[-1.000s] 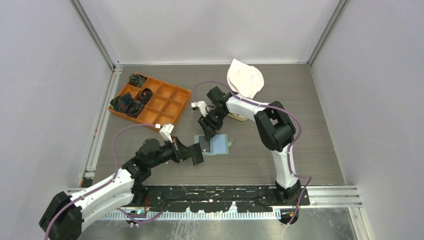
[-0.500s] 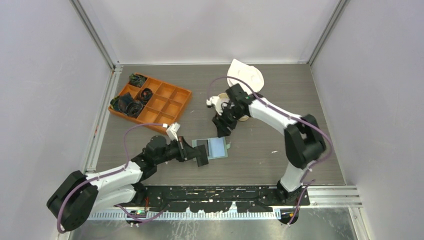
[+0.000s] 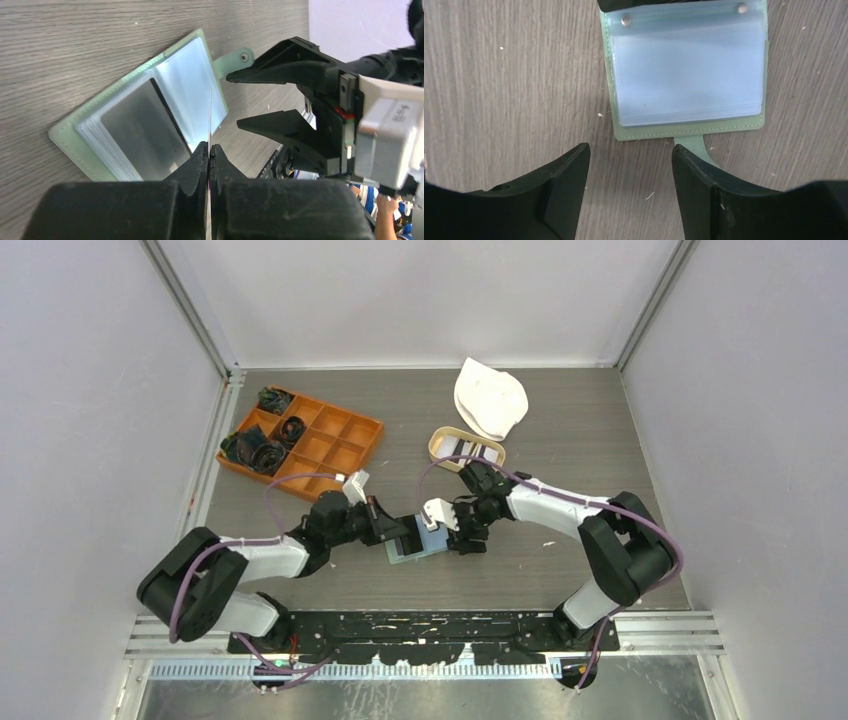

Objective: Put the credit cards into the card holder
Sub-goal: Insert the credit card into the card holder.

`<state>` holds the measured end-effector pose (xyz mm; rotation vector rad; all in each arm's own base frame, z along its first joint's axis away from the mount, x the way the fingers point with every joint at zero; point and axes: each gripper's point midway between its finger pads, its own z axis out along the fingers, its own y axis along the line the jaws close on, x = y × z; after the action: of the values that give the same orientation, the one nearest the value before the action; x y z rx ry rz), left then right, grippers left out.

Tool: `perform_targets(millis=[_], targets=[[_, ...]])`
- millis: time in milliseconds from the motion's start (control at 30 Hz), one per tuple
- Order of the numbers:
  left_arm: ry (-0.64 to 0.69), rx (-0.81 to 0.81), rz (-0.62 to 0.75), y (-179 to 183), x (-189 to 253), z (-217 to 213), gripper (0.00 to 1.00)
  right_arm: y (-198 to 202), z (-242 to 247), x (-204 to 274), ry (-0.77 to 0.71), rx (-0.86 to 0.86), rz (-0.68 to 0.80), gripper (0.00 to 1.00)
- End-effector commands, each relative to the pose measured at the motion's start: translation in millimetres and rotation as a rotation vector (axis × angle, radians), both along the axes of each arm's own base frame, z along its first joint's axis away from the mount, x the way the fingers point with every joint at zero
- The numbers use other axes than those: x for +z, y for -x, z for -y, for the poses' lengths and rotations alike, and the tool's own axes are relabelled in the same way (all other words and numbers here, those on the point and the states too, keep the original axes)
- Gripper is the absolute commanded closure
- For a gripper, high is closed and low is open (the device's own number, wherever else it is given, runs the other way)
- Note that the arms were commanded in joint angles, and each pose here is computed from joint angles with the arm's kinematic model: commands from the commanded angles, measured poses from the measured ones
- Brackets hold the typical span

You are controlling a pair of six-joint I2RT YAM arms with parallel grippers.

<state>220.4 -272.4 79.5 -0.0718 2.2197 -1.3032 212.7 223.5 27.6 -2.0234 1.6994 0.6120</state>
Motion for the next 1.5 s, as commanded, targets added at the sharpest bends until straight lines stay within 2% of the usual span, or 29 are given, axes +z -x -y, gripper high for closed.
perform_targets(millis=[0,433,733,1133,1467], targets=[[0.061,0.001,0.065,-17.6,20.5,10.2,1.0,-26.2,-16.2,11.3,-0.013,0.031,0.127,0.33],[0.035,0.101,0.026,-27.9,2.9,0.7,1.0,-17.9,-15.8,-1.2,0.058,0.061,0.081,0.44],[0.092,0.144,-0.016,-32.7,-6.0,3.2,1.0,-15.4,-16.4,-4.1,0.075,0.071,0.073,0.45],[0.075,0.212,-0.057,-30.6,-24.4,-5.1,1.0,-13.0,-16.8,-7.5,0.095,0.079,0.061,0.46],[0.123,0.211,-0.082,-30.2,-32.5,2.6,1.0,-9.7,-16.5,-12.5,0.121,0.09,0.049,0.47]])
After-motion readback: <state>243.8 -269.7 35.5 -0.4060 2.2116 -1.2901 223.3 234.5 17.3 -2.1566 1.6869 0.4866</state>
